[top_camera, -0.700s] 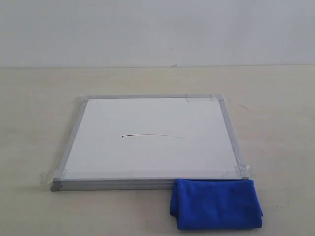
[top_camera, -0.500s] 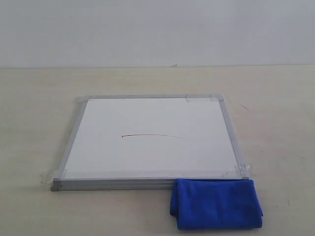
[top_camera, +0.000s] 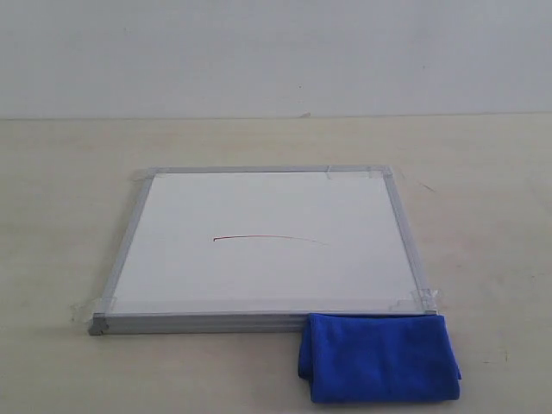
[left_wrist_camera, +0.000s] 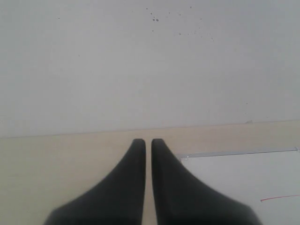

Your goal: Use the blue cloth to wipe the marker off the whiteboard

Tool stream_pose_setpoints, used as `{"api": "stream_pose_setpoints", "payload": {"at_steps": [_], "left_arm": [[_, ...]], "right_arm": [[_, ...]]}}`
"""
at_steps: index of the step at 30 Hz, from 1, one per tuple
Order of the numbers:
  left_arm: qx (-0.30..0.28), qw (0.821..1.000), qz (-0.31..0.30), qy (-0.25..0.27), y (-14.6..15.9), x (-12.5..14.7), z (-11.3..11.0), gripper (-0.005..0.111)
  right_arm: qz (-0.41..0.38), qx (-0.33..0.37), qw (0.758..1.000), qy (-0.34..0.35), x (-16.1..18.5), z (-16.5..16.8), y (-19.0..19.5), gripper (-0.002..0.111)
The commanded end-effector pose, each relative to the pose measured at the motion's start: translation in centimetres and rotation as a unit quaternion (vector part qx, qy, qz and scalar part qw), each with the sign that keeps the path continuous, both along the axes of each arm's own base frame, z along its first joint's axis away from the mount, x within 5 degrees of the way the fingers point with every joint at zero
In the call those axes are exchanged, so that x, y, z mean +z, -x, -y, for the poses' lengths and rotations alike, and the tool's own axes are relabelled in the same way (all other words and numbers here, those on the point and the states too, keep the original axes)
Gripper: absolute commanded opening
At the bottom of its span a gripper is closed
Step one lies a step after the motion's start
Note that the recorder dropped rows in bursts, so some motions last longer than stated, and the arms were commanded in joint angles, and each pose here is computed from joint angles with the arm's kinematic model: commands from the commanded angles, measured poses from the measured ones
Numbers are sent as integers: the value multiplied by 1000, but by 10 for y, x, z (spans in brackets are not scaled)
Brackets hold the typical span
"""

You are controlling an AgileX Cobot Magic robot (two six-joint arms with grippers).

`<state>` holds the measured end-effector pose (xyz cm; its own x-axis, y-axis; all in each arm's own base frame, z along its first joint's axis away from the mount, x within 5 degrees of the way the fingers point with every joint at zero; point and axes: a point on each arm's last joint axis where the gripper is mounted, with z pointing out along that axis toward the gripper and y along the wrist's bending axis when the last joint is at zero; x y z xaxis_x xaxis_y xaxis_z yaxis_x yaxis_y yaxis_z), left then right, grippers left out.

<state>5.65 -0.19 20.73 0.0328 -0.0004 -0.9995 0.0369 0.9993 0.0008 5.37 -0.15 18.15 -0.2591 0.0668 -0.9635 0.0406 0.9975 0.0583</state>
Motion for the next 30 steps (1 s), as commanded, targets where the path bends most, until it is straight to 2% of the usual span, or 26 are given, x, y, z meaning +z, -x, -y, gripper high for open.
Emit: {"api": "stream_pose_setpoints", "payload": {"at_steps": [1, 5, 6, 7, 10, 12, 15, 19, 27, 30], "left_arm": [[-2, 1000, 1, 0, 0, 1, 0, 4], [-2, 1000, 1, 0, 0, 1, 0, 4], [-2, 1000, 1, 0, 0, 1, 0, 4], [-2, 1000, 1, 0, 0, 1, 0, 4], [-2, 1000, 1, 0, 0, 1, 0, 4], [-2, 1000, 1, 0, 0, 1, 0, 4], [-2, 1000, 1, 0, 0, 1, 0, 4], [-2, 1000, 1, 0, 0, 1, 0, 4], [-2, 1000, 1, 0, 0, 1, 0, 4], [-2, 1000, 1, 0, 0, 1, 0, 4]], "right_arm": [[5, -3, 1000, 3, 1, 0, 0, 1], [3, -3, 1000, 3, 1, 0, 0, 1], [3, -4, 1000, -1, 1, 0, 0, 1], [5, -7, 999, -39, 1, -1, 0, 1], [10, -6, 999, -39, 3, -1, 0, 1], [46, -5, 998, -39, 27, -1, 3, 1], [134, -2, 989, -56, 86, -2, 16, 1], [185, 1, 981, -55, 126, -2, 34, 1], [244, 5, 968, -57, 161, -3, 53, 1], [279, 13, 955, -102, 168, -4, 56, 1]]}}
